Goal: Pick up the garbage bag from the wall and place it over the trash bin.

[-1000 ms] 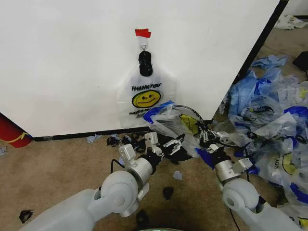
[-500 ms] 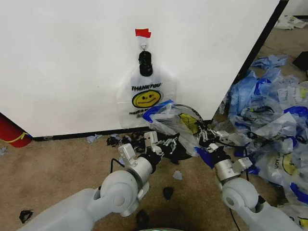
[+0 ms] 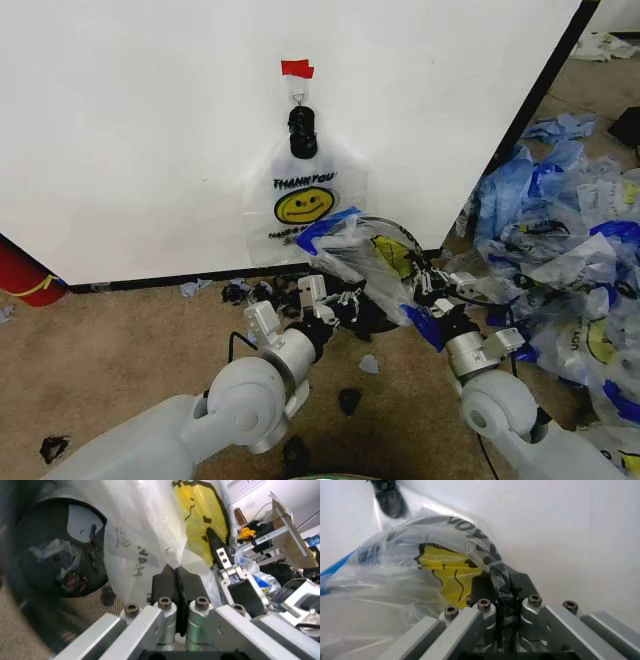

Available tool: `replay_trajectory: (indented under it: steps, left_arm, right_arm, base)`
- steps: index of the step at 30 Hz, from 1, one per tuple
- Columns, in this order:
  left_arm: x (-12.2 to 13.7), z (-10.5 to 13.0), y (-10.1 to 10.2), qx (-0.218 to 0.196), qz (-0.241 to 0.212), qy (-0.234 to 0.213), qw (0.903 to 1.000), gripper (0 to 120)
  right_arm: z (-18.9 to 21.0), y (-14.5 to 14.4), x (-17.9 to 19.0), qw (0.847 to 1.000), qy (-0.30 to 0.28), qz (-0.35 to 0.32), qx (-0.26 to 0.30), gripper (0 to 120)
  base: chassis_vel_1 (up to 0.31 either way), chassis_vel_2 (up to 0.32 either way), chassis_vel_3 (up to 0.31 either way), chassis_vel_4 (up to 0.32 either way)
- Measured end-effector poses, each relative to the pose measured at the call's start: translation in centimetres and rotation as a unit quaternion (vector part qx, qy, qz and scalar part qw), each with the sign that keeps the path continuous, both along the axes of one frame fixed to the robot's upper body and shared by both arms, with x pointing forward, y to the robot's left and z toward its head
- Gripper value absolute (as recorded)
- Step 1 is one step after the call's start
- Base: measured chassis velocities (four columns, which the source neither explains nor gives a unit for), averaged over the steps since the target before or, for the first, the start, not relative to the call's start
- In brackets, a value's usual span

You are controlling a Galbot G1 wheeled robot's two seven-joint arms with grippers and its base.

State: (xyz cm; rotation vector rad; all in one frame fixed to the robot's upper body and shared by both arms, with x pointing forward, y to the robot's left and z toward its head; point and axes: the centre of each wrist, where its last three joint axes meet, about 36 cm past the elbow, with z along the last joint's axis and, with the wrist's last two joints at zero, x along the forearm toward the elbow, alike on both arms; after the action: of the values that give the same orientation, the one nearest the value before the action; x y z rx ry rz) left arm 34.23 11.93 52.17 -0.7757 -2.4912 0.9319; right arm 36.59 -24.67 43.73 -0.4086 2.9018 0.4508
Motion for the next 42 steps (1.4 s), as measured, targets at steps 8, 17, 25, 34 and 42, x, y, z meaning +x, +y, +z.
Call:
replay_trajectory:
  steps: [8, 17, 25, 34, 42]
  left_arm:
    - [-0.7, 0.1, 0.4, 0.001, 0.003, -0.003, 1.0, 0]
    - [-1.2, 0.6, 1.2, -0.003, 0.013, -0.009, 0.9999, 0]
    - [-1.9, 0.6, 1.8, -0.002, 0.021, -0.012, 0.9997, 0]
    - [-2.0, 1.2, 2.5, -0.002, 0.03, -0.023, 0.9993, 0]
    - [-2.2, 1.1, 2.4, -0.003, 0.031, -0.026, 0.9992, 0]
  right_arm:
    - [0.7, 0.2, -0.1, 0.998, 0.032, -0.013, 0.056, 0]
    - [1.3, -0.2, 0.0, 0.992, 0.06, -0.031, 0.105, 0]
    - [1.8, -0.2, 0.2, 0.985, 0.079, -0.045, 0.147, 0]
    - [2.9, -0.7, 0.2, 0.982, 0.079, -0.053, 0.161, 0]
    - [4.0, -1.3, -0.2, 0.982, 0.077, -0.054, 0.167, 0]
  base:
    - [0.0, 0.0, 0.0, 0.0]
    - [0.0, 0.0, 0.0, 0.0]
    - [0.0, 0.0, 0.0, 0.0]
    - [0.0, 0.0, 0.0, 0.0]
    - [0.0, 0.0, 0.0, 0.0]
